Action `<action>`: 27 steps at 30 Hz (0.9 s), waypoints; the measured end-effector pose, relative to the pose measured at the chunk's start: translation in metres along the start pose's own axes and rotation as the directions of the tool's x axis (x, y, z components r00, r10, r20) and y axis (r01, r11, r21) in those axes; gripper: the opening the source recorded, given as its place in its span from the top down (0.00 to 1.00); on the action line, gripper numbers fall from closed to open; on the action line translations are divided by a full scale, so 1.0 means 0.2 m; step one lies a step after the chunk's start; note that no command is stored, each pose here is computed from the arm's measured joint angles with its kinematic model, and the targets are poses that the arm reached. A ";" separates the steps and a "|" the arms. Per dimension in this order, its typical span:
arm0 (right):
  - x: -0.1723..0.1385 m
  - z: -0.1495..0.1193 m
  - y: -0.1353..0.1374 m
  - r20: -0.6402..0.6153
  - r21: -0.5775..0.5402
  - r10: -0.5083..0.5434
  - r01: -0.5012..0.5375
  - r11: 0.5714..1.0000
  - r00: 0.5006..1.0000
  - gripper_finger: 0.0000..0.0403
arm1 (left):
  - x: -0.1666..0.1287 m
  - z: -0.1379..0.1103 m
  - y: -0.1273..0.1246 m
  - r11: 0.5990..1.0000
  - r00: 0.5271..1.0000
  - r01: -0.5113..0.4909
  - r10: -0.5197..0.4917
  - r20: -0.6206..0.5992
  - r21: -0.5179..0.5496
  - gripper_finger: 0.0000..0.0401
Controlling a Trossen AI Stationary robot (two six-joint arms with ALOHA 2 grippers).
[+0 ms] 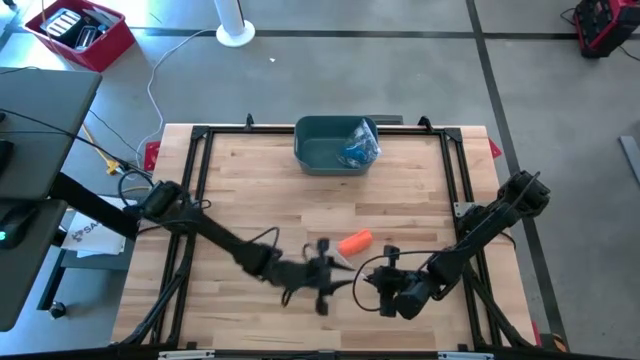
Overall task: Roll bandage
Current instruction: Put the rolled orange bandage into the transparent zip bag
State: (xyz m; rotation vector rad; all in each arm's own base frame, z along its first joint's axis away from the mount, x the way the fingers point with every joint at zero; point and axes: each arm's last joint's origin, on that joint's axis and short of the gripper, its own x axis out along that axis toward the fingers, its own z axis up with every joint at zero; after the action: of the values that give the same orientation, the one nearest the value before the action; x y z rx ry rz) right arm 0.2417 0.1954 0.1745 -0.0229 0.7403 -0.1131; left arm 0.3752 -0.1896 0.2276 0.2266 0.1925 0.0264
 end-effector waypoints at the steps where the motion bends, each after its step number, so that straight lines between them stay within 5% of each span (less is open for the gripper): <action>1: 0.00 0.00 0.00 0.001 -0.007 0.001 -0.001 1.000 1.000 1.00 | 0.02 -0.01 0.03 1.000 1.000 0.023 -0.023 -0.014 -0.019 0.73; 14: -0.11 0.06 -0.01 0.090 -0.122 0.012 -0.001 0.992 0.996 1.00 | 0.13 -0.14 0.24 0.964 0.951 0.216 -0.244 -0.189 -0.158 0.73; 21: -0.12 0.06 -0.01 0.097 -0.127 0.008 0.004 0.992 0.995 1.00 | 0.12 -0.17 0.24 0.966 0.939 0.210 -0.243 -0.243 -0.154 0.75; 27: -0.13 0.05 0.00 0.115 -0.137 -0.006 0.021 0.990 0.993 1.00 | 0.11 -0.17 0.21 0.979 0.946 0.164 -0.191 -0.262 -0.123 0.90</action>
State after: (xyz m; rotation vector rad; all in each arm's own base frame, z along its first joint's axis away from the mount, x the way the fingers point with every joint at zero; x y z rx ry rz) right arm 0.2294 0.1986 0.2004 -0.1648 0.6325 -0.0727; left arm 0.3894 -0.1405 0.2008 0.1039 0.4854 -0.1128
